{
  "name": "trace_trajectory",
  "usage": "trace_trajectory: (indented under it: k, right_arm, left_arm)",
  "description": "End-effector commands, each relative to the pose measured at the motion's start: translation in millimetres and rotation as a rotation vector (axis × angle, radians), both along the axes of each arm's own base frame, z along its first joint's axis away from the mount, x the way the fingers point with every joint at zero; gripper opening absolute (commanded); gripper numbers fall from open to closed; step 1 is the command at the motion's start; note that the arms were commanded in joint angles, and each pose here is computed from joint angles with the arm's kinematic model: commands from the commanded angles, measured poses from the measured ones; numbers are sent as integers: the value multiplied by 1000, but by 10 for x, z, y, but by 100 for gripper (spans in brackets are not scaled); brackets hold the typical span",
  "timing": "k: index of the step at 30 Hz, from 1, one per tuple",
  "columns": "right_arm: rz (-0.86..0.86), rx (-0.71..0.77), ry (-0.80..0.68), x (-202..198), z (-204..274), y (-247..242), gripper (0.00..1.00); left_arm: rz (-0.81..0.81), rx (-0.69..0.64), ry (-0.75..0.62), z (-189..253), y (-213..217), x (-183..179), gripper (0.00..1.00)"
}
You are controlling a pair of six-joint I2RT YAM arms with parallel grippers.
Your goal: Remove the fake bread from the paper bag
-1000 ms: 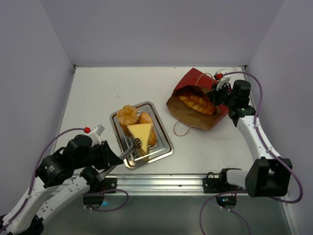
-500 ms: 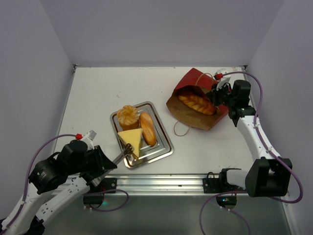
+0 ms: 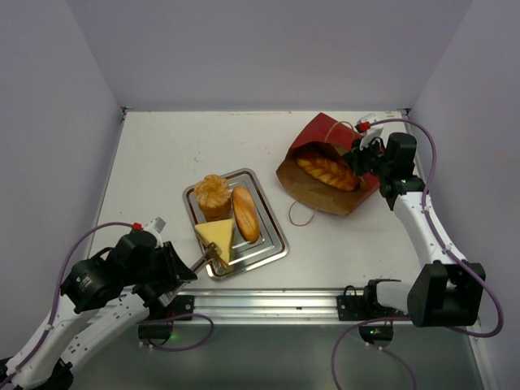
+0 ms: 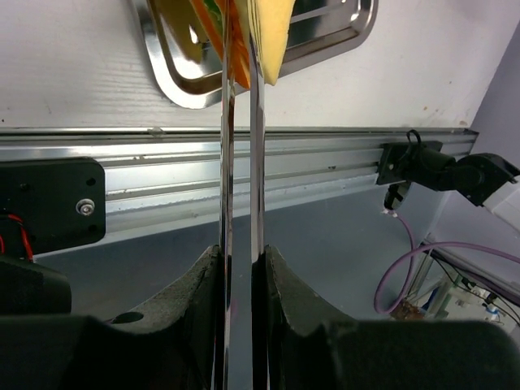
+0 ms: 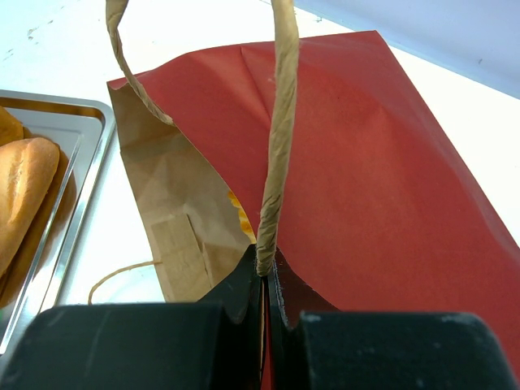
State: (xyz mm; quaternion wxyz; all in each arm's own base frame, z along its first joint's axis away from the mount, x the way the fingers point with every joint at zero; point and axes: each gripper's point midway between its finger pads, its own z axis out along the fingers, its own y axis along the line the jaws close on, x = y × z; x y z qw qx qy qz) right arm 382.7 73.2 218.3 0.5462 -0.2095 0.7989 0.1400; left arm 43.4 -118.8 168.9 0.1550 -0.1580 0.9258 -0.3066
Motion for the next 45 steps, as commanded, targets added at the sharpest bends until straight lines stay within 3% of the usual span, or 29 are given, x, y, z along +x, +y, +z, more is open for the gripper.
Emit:
trace_trajectory:
  k: [1, 5, 12, 24, 40, 45]
  right_arm:
    - [23, 15, -35, -30, 161, 43, 0]
    - [-6, 15, -35, -9, 161, -68, 0]
    - [-5, 13, -35, -10, 158, -69, 0]
    - [-4, 14, -35, -8, 156, -66, 0]
    - [-5, 12, -38, -6, 164, -69, 0]
    - [-4, 11, -41, -4, 167, -70, 0]
  left_arm:
    - [13, -40, -10, -6, -122, 113, 0]
    - [19, -24, 1, -81, -123, 134, 0]
    - [31, -8, 16, -118, -86, 111, 21]
    - [52, -2, 9, -14, -11, 72, 45]
    - [29, -47, -38, 322, -42, 69, 47]
    - [-38, -82, -126, 627, -161, 171, 46]
